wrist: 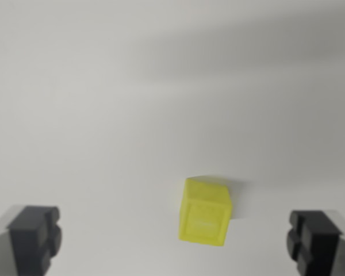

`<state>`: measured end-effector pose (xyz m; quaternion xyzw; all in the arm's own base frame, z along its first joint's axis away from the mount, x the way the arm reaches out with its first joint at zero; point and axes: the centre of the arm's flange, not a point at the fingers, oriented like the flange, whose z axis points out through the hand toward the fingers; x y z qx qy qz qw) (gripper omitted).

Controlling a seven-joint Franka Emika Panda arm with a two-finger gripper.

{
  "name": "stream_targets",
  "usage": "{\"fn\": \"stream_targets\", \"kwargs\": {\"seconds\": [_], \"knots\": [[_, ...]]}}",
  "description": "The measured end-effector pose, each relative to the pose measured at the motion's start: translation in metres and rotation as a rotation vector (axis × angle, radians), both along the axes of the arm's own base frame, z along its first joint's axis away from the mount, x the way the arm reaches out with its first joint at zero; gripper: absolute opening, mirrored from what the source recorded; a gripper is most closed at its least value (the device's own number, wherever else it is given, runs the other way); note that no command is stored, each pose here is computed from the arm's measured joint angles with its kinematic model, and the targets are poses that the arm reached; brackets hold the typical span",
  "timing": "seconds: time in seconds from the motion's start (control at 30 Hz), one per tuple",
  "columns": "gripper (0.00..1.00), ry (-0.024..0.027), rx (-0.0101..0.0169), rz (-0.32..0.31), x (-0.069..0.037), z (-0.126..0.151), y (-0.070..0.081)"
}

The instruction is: Pick yellow cube

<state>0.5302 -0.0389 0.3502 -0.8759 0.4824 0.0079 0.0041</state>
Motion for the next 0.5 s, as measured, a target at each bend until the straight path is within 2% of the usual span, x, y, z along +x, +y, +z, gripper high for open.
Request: {"fn": "stream_targets", "kwargs": {"seconds": [0.5], "knots": [[1.00, -0.0006, -0.0020, -0.023, -0.018, -0.025, 0.000]]}}
